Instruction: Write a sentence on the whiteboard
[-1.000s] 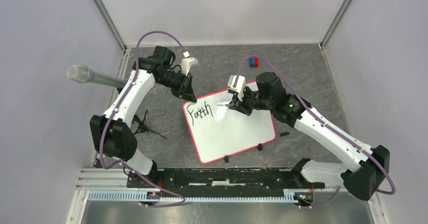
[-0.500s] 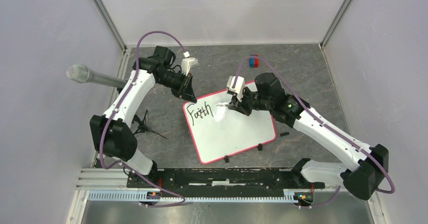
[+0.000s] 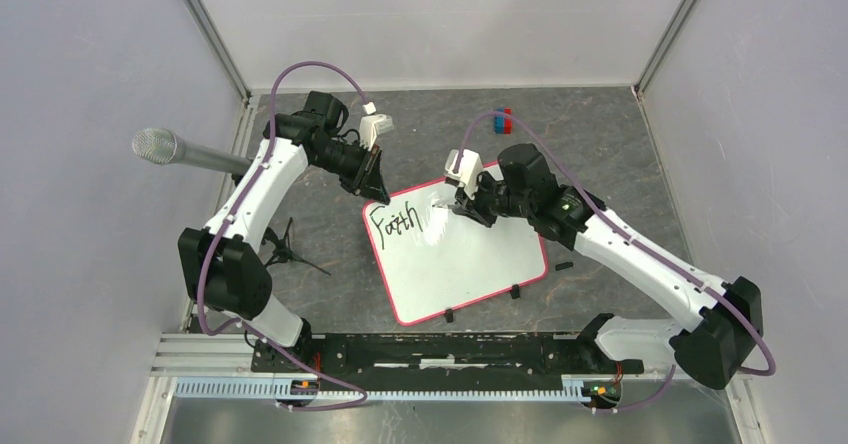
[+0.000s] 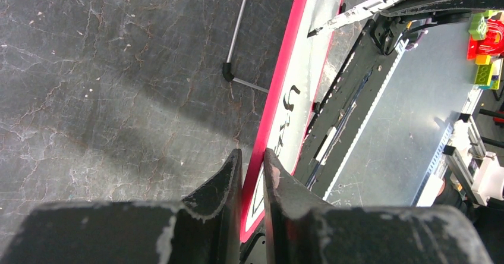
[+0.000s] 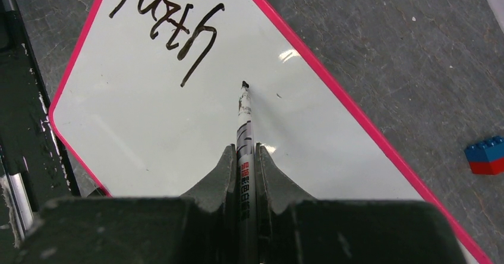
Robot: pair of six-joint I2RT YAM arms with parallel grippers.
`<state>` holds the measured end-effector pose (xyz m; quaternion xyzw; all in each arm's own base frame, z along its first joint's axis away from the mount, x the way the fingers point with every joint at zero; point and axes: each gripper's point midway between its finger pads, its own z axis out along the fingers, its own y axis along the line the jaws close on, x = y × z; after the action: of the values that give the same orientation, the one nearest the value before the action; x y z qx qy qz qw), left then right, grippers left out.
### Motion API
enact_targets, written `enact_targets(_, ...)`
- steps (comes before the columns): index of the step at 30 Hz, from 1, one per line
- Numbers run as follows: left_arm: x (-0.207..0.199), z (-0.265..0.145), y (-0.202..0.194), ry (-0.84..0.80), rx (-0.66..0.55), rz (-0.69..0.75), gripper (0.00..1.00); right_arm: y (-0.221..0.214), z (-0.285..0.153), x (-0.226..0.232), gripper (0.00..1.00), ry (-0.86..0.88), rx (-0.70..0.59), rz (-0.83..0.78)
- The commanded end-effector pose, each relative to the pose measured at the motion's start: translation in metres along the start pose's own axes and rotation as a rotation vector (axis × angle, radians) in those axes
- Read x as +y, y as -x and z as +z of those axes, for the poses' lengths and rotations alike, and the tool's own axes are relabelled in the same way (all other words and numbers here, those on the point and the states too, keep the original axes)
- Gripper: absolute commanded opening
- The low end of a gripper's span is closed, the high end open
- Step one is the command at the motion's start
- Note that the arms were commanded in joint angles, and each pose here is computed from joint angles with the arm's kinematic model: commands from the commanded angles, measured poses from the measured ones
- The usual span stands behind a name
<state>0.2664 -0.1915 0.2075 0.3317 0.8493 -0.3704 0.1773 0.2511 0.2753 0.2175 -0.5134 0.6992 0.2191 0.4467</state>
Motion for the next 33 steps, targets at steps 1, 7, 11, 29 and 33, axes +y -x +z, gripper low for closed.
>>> enact_targets(1,-0.012,-0.003,-0.003,-0.011,0.009,0.042,0.02,0.021,0.002,-0.011,0.00,-0.030,-0.053,-0.015)
enact_targets(7,-0.013,-0.003,-0.004,-0.007,0.008,0.047,0.02,0.022,0.008,-0.005,0.00,-0.001,-0.057,-0.012)
enact_targets(11,-0.013,-0.003,-0.005,-0.006,0.010,0.046,0.02,0.014,0.013,0.004,0.00,0.028,-0.037,-0.015)
enact_targets(29,-0.013,-0.003,-0.005,-0.006,0.012,0.044,0.02,0.001,-0.004,-0.001,0.00,-0.023,-0.007,-0.034)
enact_targets(33,-0.013,-0.003,-0.005,-0.007,0.012,0.043,0.02,0.011,-0.007,-0.014,0.00,-0.058,-0.022,-0.033)
